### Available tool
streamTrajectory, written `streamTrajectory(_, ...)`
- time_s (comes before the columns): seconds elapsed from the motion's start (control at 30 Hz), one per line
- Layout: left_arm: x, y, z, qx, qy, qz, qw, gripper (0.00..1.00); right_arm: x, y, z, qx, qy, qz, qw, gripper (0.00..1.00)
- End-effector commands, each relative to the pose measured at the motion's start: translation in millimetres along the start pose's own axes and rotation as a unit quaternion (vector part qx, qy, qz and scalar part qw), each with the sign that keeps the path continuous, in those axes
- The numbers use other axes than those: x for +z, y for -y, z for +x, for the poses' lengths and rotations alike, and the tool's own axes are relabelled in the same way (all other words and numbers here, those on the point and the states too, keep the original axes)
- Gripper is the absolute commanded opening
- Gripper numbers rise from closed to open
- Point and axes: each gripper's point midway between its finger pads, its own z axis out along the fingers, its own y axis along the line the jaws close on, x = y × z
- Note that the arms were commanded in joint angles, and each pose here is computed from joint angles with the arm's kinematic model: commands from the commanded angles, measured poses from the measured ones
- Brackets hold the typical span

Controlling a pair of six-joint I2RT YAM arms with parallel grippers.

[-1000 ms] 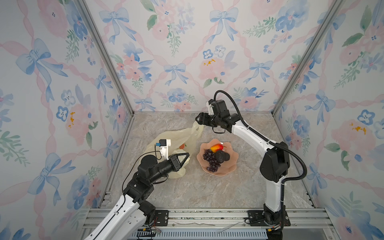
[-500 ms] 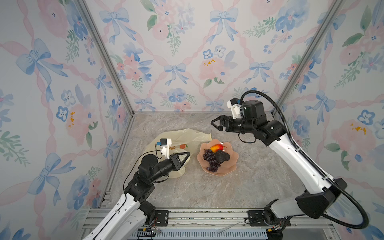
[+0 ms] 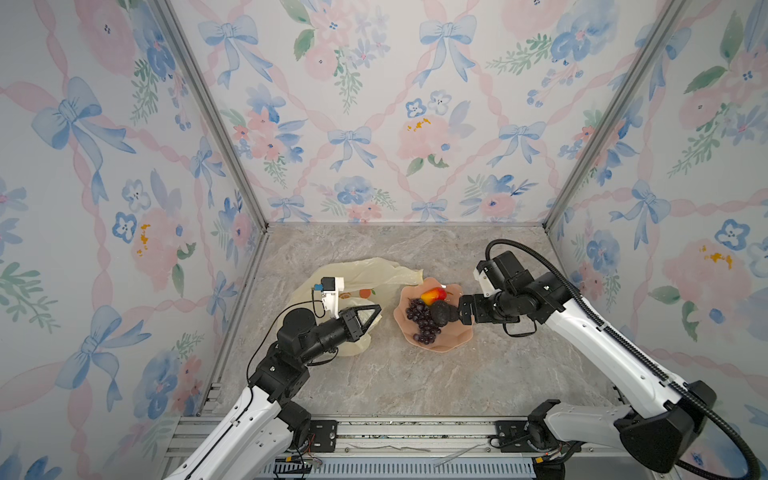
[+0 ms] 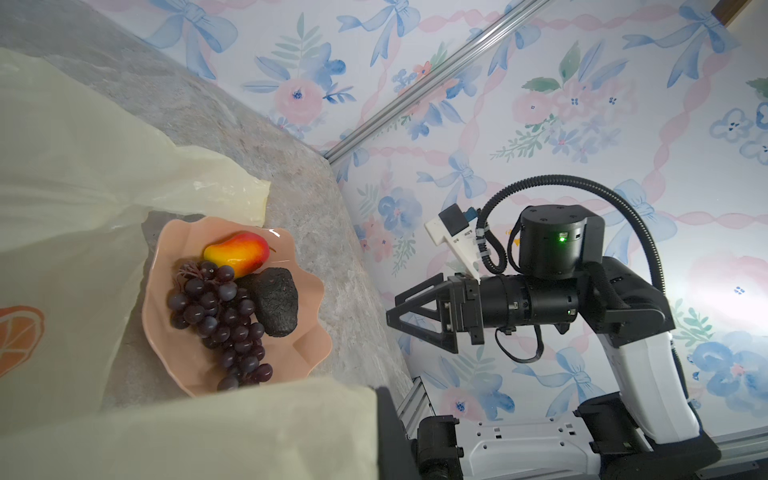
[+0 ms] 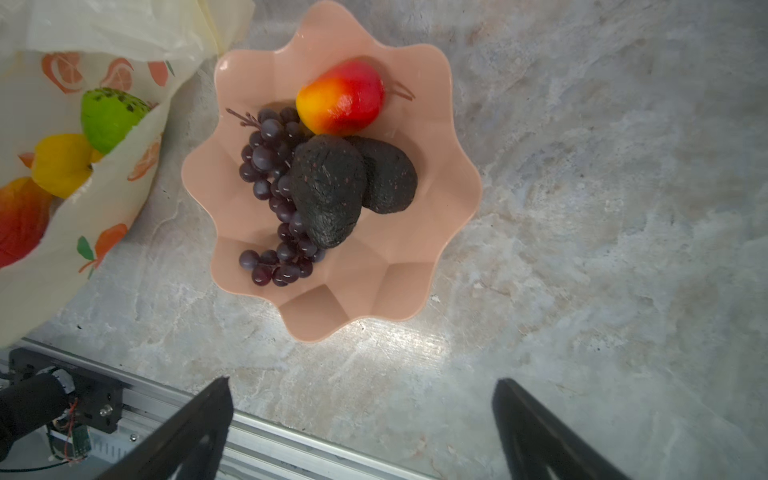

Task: Place the fruits into the plastic bag
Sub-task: 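Lower the right gripper onto the dark avocado in the bowl and grasp it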

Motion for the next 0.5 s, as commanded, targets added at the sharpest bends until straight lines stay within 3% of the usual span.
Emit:
streamTrajectory(0.0,-1,0,2,0.008,-0.003,0.006,1.0,0.0,19,-4,0,-0.003,-0.01,0.016,1.0,1.0)
streamTrajectory(0.47,-2,-5,5,0.003,-0.004,-0.003,1.0,0.0,95,-31,-31,-0.017,-0.049,0.015,0.999,0.93)
